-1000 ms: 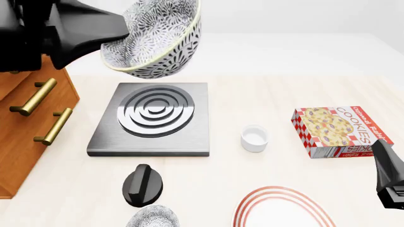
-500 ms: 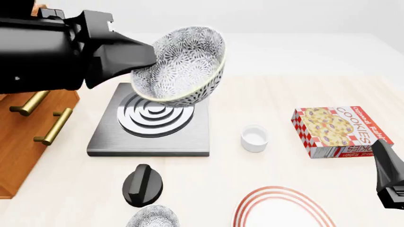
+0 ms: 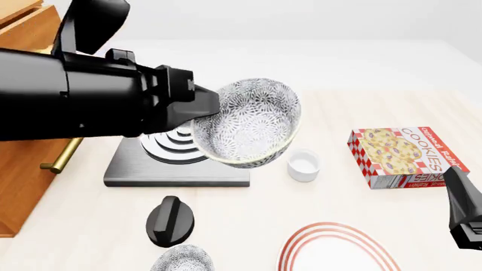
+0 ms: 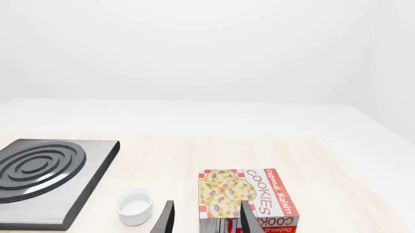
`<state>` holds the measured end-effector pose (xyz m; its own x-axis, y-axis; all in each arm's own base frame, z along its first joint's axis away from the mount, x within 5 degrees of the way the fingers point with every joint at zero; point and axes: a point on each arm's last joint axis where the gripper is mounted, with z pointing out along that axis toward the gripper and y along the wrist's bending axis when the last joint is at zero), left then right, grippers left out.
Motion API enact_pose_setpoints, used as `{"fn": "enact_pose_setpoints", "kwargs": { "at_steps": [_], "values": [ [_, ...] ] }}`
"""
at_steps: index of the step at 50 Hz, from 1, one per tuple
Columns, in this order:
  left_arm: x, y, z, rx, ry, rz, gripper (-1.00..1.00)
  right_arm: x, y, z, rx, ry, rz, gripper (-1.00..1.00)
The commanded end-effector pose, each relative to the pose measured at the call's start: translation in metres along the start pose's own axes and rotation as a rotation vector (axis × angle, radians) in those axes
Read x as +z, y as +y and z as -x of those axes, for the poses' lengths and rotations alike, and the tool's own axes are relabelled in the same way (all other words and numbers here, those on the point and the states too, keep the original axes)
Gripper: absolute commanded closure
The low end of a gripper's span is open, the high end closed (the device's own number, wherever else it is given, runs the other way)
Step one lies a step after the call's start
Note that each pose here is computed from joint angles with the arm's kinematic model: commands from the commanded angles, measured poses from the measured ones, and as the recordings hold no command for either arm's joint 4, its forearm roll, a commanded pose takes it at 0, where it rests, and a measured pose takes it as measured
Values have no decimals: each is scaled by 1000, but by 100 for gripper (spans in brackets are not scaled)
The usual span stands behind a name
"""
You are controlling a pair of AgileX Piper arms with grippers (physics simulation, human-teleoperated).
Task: Pick the akita bowl on the wooden cabinet and place it on the plate.
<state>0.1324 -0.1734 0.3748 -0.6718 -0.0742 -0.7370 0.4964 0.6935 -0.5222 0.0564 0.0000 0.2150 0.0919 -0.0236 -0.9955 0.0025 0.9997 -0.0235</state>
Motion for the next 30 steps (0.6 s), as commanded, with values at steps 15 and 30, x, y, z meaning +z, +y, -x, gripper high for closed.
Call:
{"fn": "enact_pose_setpoints", "kwargs": {
  "at_steps": [15,30],
  "values": [
    [33,-13,-23,23,101,-38,100,0,0,0,0,0,0,-100],
    [61,-14,-34,20,147,-22,100,0,0,0,0,0,0,-100]
  ]
}}
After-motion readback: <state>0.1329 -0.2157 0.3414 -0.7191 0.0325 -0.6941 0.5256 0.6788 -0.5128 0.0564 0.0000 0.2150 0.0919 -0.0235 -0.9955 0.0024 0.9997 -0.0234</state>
